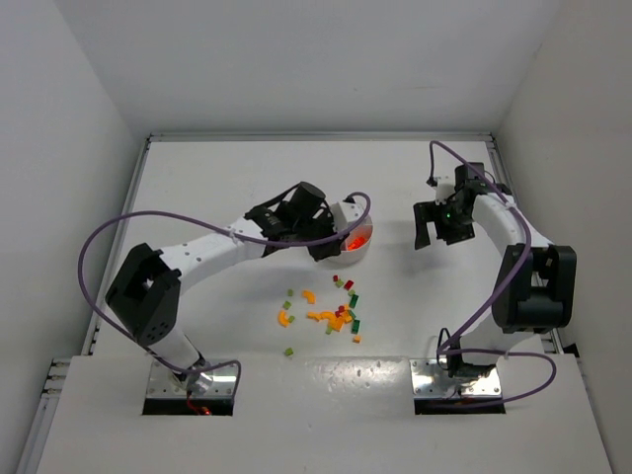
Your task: Sort the legos into containers by color
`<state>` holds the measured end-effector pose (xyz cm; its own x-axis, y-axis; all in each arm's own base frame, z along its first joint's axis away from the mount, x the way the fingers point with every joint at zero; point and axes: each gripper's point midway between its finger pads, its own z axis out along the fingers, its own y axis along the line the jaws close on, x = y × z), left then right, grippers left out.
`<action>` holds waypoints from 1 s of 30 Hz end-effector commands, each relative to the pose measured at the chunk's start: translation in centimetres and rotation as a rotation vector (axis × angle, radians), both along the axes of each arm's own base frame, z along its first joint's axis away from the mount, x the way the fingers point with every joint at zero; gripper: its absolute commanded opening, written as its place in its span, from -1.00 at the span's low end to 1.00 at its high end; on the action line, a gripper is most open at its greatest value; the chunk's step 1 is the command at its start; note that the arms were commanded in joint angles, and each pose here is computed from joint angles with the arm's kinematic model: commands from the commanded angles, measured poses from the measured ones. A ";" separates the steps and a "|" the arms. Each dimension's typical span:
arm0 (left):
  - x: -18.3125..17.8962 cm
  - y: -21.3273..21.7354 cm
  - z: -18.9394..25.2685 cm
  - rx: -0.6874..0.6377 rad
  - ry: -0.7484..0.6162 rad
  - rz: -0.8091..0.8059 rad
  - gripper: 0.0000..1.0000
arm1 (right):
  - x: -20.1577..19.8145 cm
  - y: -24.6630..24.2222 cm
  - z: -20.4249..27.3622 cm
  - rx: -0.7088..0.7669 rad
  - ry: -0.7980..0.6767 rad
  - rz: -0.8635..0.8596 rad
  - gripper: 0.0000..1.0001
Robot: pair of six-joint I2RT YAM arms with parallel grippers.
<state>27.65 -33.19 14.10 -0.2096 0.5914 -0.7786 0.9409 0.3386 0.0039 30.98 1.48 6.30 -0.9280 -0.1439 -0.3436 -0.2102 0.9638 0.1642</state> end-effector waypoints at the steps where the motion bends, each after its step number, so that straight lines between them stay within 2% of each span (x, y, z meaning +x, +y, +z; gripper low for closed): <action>1: 1.8 -0.1 1.0 -0.023 -0.003 0.025 -0.69 | 1.7 0.4 1.4 0.019 -0.057 0.001 0.87; 5: 3.7 0.2 0.8 -0.013 -0.013 0.055 -0.67 | 1.7 0.4 1.4 0.019 -0.057 0.001 0.87; 11: 4.7 0.0 0.0 0.009 -0.018 0.046 -0.62 | 1.7 0.4 1.4 0.019 -0.057 0.001 0.87; 12: 4.9 -0.2 0.4 0.003 -0.026 0.046 -0.58 | 1.7 0.4 1.4 0.019 -0.057 0.001 0.87; 13: 4.9 -0.2 0.0 0.008 -0.019 0.046 -0.46 | 1.7 0.3 1.4 0.010 -0.056 -0.002 0.87; 17: 5.2 -0.4 -0.9 0.021 -0.005 0.045 -0.29 | 1.7 0.3 1.4 0.010 -0.056 -0.002 0.87; 26: 6.5 0.0 0.0 -0.003 -0.004 0.079 -0.15 | 1.7 0.3 1.4 0.013 -0.054 -0.011 0.87; 29: 6.4 -0.2 1.9 -0.050 -0.023 0.041 -0.15 | 1.7 0.3 1.4 0.013 -0.054 -0.011 0.87; 30: 5.3 -0.2 1.7 -0.061 -0.007 0.005 -0.15 | 1.7 0.3 1.4 0.013 -0.054 -0.011 0.87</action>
<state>33.13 -32.92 12.52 -0.2635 0.5983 -0.7567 0.9195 0.3929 -0.0096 31.16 1.50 6.47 -0.9274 -0.1381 -0.3476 -0.2056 0.9646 0.1652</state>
